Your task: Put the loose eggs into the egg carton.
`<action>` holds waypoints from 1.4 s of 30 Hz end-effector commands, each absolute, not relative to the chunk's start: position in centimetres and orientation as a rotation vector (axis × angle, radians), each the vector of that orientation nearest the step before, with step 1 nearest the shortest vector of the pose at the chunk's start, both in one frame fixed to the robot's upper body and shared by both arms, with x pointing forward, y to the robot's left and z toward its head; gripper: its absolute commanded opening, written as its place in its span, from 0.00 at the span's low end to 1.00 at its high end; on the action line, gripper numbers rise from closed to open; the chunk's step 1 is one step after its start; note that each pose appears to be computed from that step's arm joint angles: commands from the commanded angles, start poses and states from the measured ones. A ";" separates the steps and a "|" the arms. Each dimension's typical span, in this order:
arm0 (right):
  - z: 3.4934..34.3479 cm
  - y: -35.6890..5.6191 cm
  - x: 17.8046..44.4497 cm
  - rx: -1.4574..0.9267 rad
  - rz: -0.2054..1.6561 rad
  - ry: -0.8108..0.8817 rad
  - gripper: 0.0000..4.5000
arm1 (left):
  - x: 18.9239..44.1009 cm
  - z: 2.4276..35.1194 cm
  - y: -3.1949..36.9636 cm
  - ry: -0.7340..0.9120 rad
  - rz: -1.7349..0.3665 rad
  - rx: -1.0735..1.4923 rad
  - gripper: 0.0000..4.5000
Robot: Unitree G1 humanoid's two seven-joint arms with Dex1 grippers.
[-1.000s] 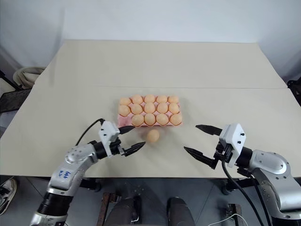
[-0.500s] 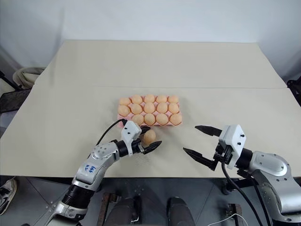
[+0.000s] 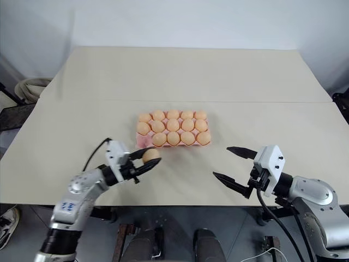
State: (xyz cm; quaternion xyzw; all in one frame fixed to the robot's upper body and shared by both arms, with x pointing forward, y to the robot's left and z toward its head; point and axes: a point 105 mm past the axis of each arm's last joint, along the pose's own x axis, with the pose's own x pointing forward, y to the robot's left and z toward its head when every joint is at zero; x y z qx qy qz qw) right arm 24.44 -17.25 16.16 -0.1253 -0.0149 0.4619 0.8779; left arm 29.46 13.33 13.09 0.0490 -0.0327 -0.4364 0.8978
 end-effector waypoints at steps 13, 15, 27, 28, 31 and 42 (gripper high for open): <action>17.5 -16.6 24.8 -0.286 0.985 -0.097 1.00 | 36.1 15.2 14.0 -0.078 -0.817 0.252 0.77; 17.5 -16.7 24.7 -0.286 0.975 -0.099 1.00 | 36.0 15.2 14.3 -0.084 -0.814 0.256 0.77; 16.9 -16.3 24.6 -0.262 0.985 -0.090 1.00 | 31.9 16.5 22.1 -0.192 -0.574 0.219 0.84; 16.9 -16.3 24.6 -0.263 0.990 -0.090 1.00 | 31.6 16.4 22.5 -0.187 -0.560 0.227 0.89; 16.9 -16.0 24.9 -0.258 1.012 -0.091 1.00 | 30.4 15.2 23.5 -0.130 -0.544 0.233 0.99; 17.0 -15.6 25.3 -0.259 1.038 -0.098 1.00 | 29.3 13.0 21.7 0.014 -0.691 0.173 0.99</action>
